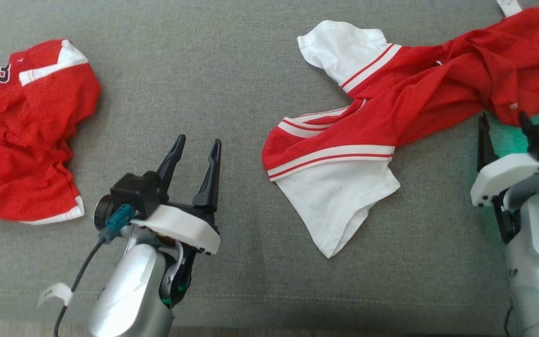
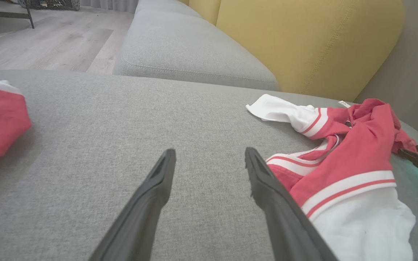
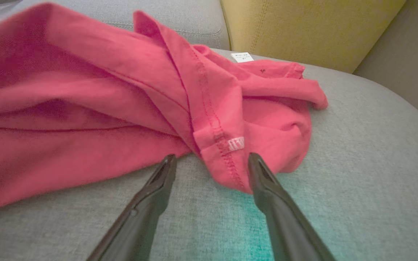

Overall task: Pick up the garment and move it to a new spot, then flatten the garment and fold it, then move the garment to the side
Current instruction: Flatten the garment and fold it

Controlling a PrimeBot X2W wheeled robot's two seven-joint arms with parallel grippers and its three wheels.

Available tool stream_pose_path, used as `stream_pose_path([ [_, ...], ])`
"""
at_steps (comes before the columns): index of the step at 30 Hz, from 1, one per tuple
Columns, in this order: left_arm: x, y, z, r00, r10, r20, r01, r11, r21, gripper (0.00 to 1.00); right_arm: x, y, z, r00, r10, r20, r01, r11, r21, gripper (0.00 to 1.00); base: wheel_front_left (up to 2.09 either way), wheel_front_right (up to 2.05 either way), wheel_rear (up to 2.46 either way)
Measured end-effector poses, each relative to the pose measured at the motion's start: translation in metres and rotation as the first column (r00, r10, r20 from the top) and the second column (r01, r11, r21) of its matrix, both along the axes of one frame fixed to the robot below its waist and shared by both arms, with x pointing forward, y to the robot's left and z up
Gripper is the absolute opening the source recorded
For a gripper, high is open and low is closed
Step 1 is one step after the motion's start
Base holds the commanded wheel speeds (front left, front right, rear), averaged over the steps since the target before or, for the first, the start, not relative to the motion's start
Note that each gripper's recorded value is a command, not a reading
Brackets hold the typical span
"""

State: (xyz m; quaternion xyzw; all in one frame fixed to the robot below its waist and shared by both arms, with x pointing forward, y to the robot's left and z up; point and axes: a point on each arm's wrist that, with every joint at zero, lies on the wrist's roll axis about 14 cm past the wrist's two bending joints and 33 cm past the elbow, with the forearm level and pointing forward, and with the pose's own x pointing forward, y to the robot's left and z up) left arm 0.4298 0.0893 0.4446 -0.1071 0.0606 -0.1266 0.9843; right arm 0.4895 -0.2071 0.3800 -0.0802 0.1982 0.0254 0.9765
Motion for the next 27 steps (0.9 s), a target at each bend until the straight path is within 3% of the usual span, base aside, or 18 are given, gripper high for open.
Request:
stream_pose_path([
  [15, 0.001, -0.004, -0.009, 1.000, -0.007, -0.023, 0.007, 1.000, -0.001, 1.00, 0.006, -0.010, -0.010, 1.000, -0.027, -0.011, 0.026, 1.000, -0.010, 1.00, 0.00, 0.00, 0.00],
  [16, 0.001, -0.004, -0.009, 1.000, -0.008, -0.022, 0.008, 1.000, -0.001, 1.00, 0.006, -0.011, -0.011, 0.999, -0.029, -0.015, 0.028, 1.000, -0.011, 0.64, 0.00, 0.00, 0.00],
  [19, 0.002, -0.005, -0.008, 1.000, -0.010, -0.020, 0.010, 1.000, -0.001, 1.00, 0.009, -0.012, -0.007, 0.999, -0.034, 0.002, 0.034, 0.999, -0.008, 0.11, 0.00, 0.00, 0.00],
  [20, 0.002, -0.005, -0.008, 1.000, -0.011, -0.019, 0.011, 1.000, -0.001, 1.00, 0.010, -0.013, -0.005, 0.999, -0.035, 0.008, 0.035, 0.999, -0.010, 0.00, 0.00, 0.00, 0.00],
  [27, 0.001, -0.006, -0.006, 1.000, -0.012, -0.016, 0.012, 1.000, -0.001, 1.00, 0.012, -0.015, 0.000, 0.999, -0.039, 0.028, 0.039, 0.999, -0.017, 0.00, 0.00, 0.00, 0.00],
])
